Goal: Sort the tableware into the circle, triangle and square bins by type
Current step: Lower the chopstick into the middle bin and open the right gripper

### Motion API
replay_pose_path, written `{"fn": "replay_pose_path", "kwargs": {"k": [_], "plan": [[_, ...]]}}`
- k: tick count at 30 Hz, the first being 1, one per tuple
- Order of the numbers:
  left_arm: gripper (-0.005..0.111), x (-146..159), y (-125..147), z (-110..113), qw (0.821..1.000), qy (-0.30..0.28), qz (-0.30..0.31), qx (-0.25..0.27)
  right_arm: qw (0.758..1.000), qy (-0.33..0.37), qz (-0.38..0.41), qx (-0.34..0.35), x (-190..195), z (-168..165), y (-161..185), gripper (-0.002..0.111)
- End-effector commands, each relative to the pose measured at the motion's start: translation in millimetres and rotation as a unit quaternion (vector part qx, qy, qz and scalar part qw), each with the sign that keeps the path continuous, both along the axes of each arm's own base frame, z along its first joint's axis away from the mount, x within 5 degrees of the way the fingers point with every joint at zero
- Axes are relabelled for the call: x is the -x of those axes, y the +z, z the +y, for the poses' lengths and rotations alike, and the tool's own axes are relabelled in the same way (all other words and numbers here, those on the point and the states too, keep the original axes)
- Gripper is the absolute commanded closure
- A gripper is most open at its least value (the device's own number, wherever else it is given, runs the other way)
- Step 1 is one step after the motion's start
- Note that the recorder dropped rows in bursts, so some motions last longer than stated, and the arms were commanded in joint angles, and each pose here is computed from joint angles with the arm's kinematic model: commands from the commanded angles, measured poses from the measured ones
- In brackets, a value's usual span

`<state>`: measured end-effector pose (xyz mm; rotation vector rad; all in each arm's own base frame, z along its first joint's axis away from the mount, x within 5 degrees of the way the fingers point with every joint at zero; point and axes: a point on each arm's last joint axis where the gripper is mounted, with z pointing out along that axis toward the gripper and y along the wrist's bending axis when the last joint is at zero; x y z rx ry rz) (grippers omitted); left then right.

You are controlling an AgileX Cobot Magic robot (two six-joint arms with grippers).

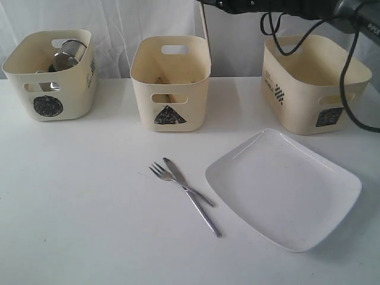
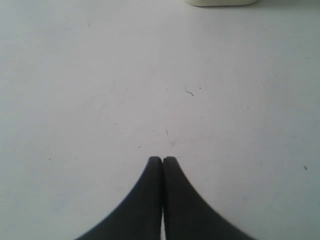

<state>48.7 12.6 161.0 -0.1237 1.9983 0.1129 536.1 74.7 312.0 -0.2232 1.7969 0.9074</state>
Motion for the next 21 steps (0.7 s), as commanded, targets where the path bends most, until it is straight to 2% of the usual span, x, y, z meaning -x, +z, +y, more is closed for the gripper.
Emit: {"fn": "replay_pose_path", "kwargs": {"k": [1,3,6,9,12,14,17,21], "plan": [[0.106,0.7,-1.1,0.2,1.0,-0.001,0.005,-0.001,0.999,-0.009,-0.027,-0.023,-10.8,2.0,-1.0,0.108],[0.106,0.7,-1.1,0.2,1.0,-0.001,0.005,-0.001,0.999,-0.018,-0.05,-0.004,-16.1,2.9,-6.7,0.108],[0.106,0.7,-1.1,0.2,1.0,-0.001,0.005,-0.001,0.991,-0.008,-0.11,0.07,-22.6,11.5,-22.3,0.108],[0.106,0.7,-1.1,0.2,1.0,-0.001,0.005,-0.001,0.97,0.011,-0.19,0.151,-27.0,25.2,-39.4,0.108],[0.106,0.7,-1.1,0.2,1.0,-0.001,0.005,-0.001,0.954,-0.01,-0.255,0.157,-29.2,46.0,-39.7,0.108],[0.106,0.7,-1.1,0.2,1.0,-0.001,0.005,-0.001,0.942,0.004,-0.28,0.186,-27.3,60.7,-44.5,0.108],[0.106,0.7,-1.1,0.2,1.0,-0.001,0.005,-0.001,0.943,0.018,-0.277,0.184,-25.8,76.0,-53.0,0.108],[0.106,0.7,-1.1,0.2,1.0,-0.001,0.005,-0.001,0.942,0.019,-0.281,0.183,-25.1,78.1,-50.2,0.108]]}}
